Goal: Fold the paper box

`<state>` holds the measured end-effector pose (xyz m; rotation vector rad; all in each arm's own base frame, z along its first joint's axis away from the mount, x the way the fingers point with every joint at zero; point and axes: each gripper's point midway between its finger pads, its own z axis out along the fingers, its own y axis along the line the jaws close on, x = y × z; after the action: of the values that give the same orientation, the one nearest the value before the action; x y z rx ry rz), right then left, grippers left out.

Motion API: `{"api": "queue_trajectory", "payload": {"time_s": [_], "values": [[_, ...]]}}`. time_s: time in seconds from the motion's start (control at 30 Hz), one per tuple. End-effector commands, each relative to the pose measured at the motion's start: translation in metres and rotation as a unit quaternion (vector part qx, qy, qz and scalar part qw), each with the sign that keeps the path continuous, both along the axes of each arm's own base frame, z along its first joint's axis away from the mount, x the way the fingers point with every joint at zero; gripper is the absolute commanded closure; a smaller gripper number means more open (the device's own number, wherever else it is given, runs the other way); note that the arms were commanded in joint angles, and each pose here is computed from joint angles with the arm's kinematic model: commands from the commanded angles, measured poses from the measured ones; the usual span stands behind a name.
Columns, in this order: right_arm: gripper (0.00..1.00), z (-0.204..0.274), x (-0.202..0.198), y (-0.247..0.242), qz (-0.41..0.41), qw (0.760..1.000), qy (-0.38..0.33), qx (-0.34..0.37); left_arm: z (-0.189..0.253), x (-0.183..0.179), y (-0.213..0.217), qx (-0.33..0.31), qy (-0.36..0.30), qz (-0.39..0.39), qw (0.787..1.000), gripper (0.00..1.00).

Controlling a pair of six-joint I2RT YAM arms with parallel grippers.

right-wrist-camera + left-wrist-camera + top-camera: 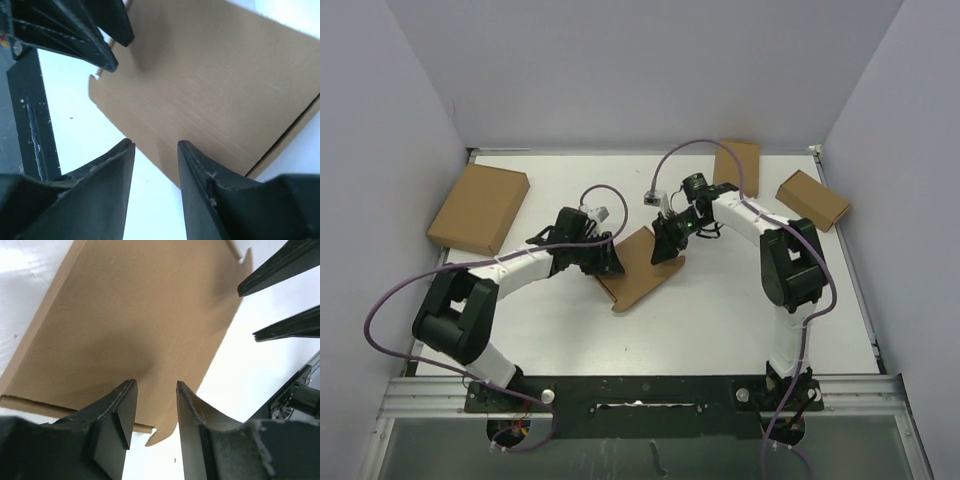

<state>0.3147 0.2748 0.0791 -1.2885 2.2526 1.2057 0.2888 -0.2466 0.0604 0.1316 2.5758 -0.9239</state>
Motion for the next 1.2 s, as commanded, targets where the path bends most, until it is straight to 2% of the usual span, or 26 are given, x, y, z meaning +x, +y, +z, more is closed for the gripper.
{"api": "queue_trajectory", "payload": {"time_s": [0.0,0.1,0.17,0.33,0.43,0.7,0.83,1.0,1.17], "values": [[0.56,0.078,0.008,0.001,-0.002,0.991,-0.075,0.110,0.094,0.023,-0.006,-0.046,-0.117,0.021,0.992,0.63],[0.50,0.075,0.019,-0.007,-0.032,0.989,-0.076,0.122,0.121,0.017,0.005,-0.060,-0.159,0.051,0.984,0.58],[0.47,0.069,0.030,-0.011,-0.056,0.989,-0.065,0.122,0.130,0.009,0.014,-0.066,-0.178,0.068,0.979,0.51],[0.47,0.043,0.061,-0.016,-0.112,0.988,-0.017,0.100,0.118,-0.018,0.037,-0.102,-0.192,0.122,0.968,0.16],[0.47,0.027,0.075,-0.023,-0.136,0.987,0.009,0.087,0.100,-0.031,0.054,-0.125,-0.175,0.169,0.962,0.04],[0.49,-0.002,0.078,-0.026,-0.152,0.982,0.070,0.087,0.075,-0.042,0.071,-0.142,-0.130,0.225,0.955,0.02],[0.53,-0.012,0.077,-0.027,-0.160,0.979,0.093,0.084,0.063,-0.041,0.070,-0.147,-0.107,0.236,0.954,0.03],[0.62,-0.023,0.076,-0.029,-0.171,0.975,0.120,0.082,0.053,-0.039,0.069,-0.156,-0.093,0.250,0.951,0.04],[0.64,-0.029,0.074,-0.030,-0.173,0.972,0.135,0.082,0.042,-0.037,0.066,-0.155,-0.078,0.252,0.952,0.05]]}}
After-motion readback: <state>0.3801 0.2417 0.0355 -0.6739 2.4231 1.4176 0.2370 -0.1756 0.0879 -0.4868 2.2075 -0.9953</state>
